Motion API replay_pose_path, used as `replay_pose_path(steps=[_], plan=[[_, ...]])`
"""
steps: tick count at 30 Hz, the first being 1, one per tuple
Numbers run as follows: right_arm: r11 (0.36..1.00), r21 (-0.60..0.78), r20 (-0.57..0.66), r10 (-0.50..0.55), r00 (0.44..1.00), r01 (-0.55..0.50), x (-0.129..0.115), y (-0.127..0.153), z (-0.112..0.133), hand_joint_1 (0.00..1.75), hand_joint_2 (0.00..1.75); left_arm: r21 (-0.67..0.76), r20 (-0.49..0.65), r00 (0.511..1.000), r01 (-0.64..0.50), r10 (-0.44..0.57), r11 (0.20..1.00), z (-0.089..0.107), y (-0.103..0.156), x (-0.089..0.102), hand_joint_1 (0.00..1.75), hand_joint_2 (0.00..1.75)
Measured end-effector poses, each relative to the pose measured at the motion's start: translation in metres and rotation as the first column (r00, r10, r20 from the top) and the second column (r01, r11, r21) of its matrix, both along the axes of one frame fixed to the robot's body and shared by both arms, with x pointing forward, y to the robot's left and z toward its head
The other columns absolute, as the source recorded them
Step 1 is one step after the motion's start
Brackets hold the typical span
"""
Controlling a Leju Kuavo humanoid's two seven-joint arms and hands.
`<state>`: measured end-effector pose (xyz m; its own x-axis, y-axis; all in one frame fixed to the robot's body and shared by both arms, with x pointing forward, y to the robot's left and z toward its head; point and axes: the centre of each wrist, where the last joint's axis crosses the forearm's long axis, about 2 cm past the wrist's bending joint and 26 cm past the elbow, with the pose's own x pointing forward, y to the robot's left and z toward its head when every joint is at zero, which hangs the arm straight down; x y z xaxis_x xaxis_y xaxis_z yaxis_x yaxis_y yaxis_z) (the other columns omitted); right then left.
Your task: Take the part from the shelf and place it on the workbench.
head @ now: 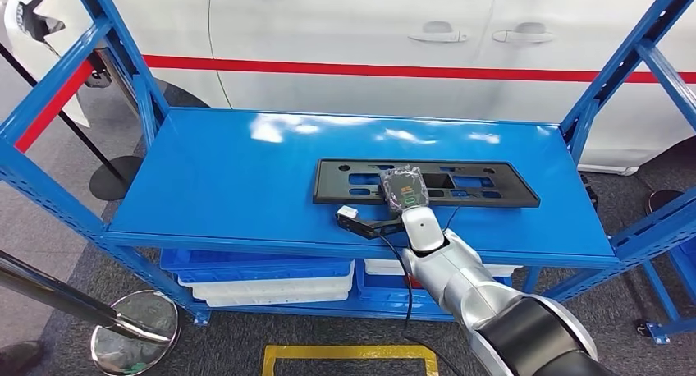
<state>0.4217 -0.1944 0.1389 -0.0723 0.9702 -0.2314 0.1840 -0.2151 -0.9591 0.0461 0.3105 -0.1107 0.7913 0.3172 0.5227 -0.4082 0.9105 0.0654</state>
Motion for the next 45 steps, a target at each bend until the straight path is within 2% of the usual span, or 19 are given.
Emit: replay_pose_path(steps=[2, 11, 14, 16, 17, 19, 21, 22, 25, 26, 30, 33, 34, 38, 41, 43, 45], plan=[[1.0, 0.008, 0.008, 0.002, 1.0, -0.002, 0.001, -0.003, 0.001, 1.73, 1.75, 0.019, 0.059, 0.998, 0.008, -0.009, 1.0, 0.0, 0.0, 0.001, 0.0, 1.75], [0.998, 0.041, 0.028, 0.044, 0.999, -0.045, 0.001, -0.005, 0.002, 1.73, 1.75, 0.04, 0.083, 0.997, 0.004, -0.007, 0.999, 0.0, 0.0, 0.001, 0.0, 1.75], [0.975, 0.151, 0.074, 0.152, 0.986, -0.162, 0.002, -0.001, 0.007, 1.73, 1.75, 0.027, 0.079, 0.997, 0.007, -0.009, 1.0, 0.0, 0.0, 0.0, 0.0, 1.75], [0.909, 0.285, 0.166, 0.265, 0.95, -0.303, 0.005, 0.007, 0.021, 1.73, 1.75, 0.013, 0.076, 0.997, 0.009, -0.01, 1.0, 0.0, 0.0, 0.0, 0.0, 1.75], [0.852, 0.36, 0.228, 0.314, 0.922, -0.379, 0.006, 0.011, 0.03, 1.73, 1.75, 0.005, 0.078, 0.997, 0.01, -0.01, 1.0, 0.0, 0.001, 0.0, 0.0, 1.75], [0.683, 0.524, 0.371, 0.354, 0.858, -0.509, 0.006, 0.019, 0.048, 1.73, 1.75, -0.007, 0.087, 0.996, 0.011, -0.01, 1.0, 0.0, 0.001, 0.002, 0.0, 1.75], [0.488, 0.64, 0.499, 0.322, 0.804, -0.593, 0.0, 0.023, 0.067, 1.73, 1.75, -0.014, 0.091, 0.996, 0.011, -0.01, 1.0, 0.0, 0.001, 0.002, 0.0, 1.75], [0.424, 0.663, 0.54, 0.3, 0.786, -0.617, -0.004, 0.024, 0.076, 1.73, 1.75, -0.015, 0.092, 0.996, 0.011, -0.01, 1.0, 0.0, 0.001, 0.001, 0.0, 1.75], [0.317, 0.657, 0.626, 0.277, 0.729, -0.684, -0.015, 0.023, 0.092, 1.73, 1.75, -0.014, 0.095, 0.995, 0.012, -0.01, 1.0, 0.0, 0.003, 0.001, 0.0, 1.75], [0.252, 0.653, 0.661, 0.27, 0.7, -0.714, -0.02, 0.023, 0.096, 1.73, 1.75, -0.012, 0.098, 0.995, 0.012, -0.011, 1.0, 0.0, 0.004, 0.001, 0.0, 1.75], [-0.107, 0.597, 0.793, 0.226, 0.566, -0.795, -0.048, 0.018, 0.127, 1.73, 1.75, -0.008, 0.108, 0.994, 0.012, -0.011, 1.0, 0.0, 0.004, 0.0, 0.0, 1.75], [-0.36, 0.49, 0.871, 0.253, 0.422, -0.794, -0.077, 0.011, 0.154, 1.73, 1.75, -0.005, 0.128, 0.992, 0.007, -0.007, 1.0, 0.0, 0.003, -0.001, 0.0, 1.75], [-0.423, 0.458, 0.888, 0.265, 0.376, -0.782, -0.086, 0.01, 0.161, 1.73, 1.75, -0.004, 0.134, 0.991, 0.006, -0.005, 1.0, 0.0, 0.003, 0.0, 0.0, 1.75], [-0.6, 0.39, 0.919, 0.302, 0.254, -0.698, -0.11, 0.006, 0.172, 1.73, 1.75, 0.001, 0.154, 0.988, -0.001, 0.001, 1.0, 0.0, 0.001, 0.0, 0.0, 1.75], [-0.731, 0.354, 0.931, 0.333, 0.148, -0.584, -0.122, 0.007, 0.181, 1.73, 1.75, 0.002, 0.162, 0.987, -0.009, 0.008, 1.0, 0.0, -0.001, 0.0, 0.0, 1.75], [-0.791, 0.353, 0.931, 0.352, 0.1, -0.5, -0.127, 0.008, 0.185, 1.73, 1.75, 0.004, 0.164, 0.986, -0.014, 0.013, 1.0, 0.0, -0.001, 0.0, 0.0, 1.75], [-0.818, 0.372, 0.923, 0.377, 0.08, -0.439, -0.128, 0.009, 0.187, 1.73, 1.75, 0.005, 0.163, 0.986, -0.02, 0.019, 1.0, 0.0, -0.001, 0.0, 0.0, 1.75]])
